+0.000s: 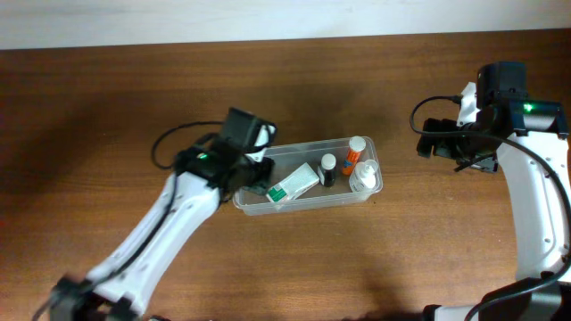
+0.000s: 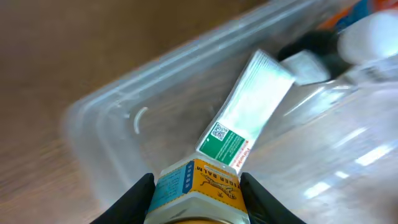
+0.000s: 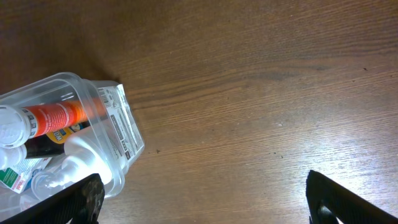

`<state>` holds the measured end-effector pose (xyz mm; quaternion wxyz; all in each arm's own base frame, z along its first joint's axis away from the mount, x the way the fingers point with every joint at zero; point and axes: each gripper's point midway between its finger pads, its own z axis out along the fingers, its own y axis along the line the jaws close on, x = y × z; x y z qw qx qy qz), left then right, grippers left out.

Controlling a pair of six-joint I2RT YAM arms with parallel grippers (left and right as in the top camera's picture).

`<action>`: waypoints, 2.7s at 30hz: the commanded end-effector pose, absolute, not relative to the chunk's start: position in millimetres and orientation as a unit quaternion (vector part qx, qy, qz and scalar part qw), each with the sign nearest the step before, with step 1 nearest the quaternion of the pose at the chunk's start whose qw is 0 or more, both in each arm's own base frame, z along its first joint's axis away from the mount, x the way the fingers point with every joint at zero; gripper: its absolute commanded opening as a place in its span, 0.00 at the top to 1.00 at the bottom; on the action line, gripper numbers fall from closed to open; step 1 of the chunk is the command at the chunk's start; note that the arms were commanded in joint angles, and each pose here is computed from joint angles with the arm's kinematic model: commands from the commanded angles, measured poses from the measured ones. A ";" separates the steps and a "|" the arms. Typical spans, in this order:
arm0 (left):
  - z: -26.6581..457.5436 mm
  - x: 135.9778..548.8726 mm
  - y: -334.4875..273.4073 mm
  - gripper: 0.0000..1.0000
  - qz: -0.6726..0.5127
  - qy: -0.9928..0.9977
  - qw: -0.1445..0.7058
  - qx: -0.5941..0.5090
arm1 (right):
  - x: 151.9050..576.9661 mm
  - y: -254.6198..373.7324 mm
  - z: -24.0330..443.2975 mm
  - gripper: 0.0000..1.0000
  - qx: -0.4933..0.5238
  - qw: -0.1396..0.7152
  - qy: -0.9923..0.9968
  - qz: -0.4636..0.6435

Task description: Pack container

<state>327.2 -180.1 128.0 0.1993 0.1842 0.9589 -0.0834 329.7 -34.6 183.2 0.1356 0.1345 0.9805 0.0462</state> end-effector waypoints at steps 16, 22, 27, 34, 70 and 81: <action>42.5 342.7 -182.9 0.47 -0.034 0.973 0.124 0.193 | 328.8 -32.4 180.4 0.04 0.131 0.131 0.982 0.049; 91.4 359.8 -189.0 0.38 -0.039 0.966 0.167 0.193 | 328.5 -32.3 180.3 0.04 0.129 0.130 0.982 0.049; 158.3 374.3 -178.6 0.16 -0.012 0.956 0.234 0.178 | 328.1 -32.2 180.2 0.04 0.123 0.129 0.983 0.048; 227.2 371.9 -140.8 0.01 -0.012 0.945 0.304 0.122 | 329.0 -32.3 180.5 0.04 0.121 0.132 0.983 0.048; 252.9 342.3 20.6 0.01 0.026 0.938 0.338 -0.074 | 350.6 4.5 227.4 0.02 -0.002 0.276 0.961 0.023; 258.0 232.0 6.9 0.01 0.003 0.863 0.505 -0.027 | 256.3 -6.3 245.6 0.02 0.016 0.466 0.884 -0.008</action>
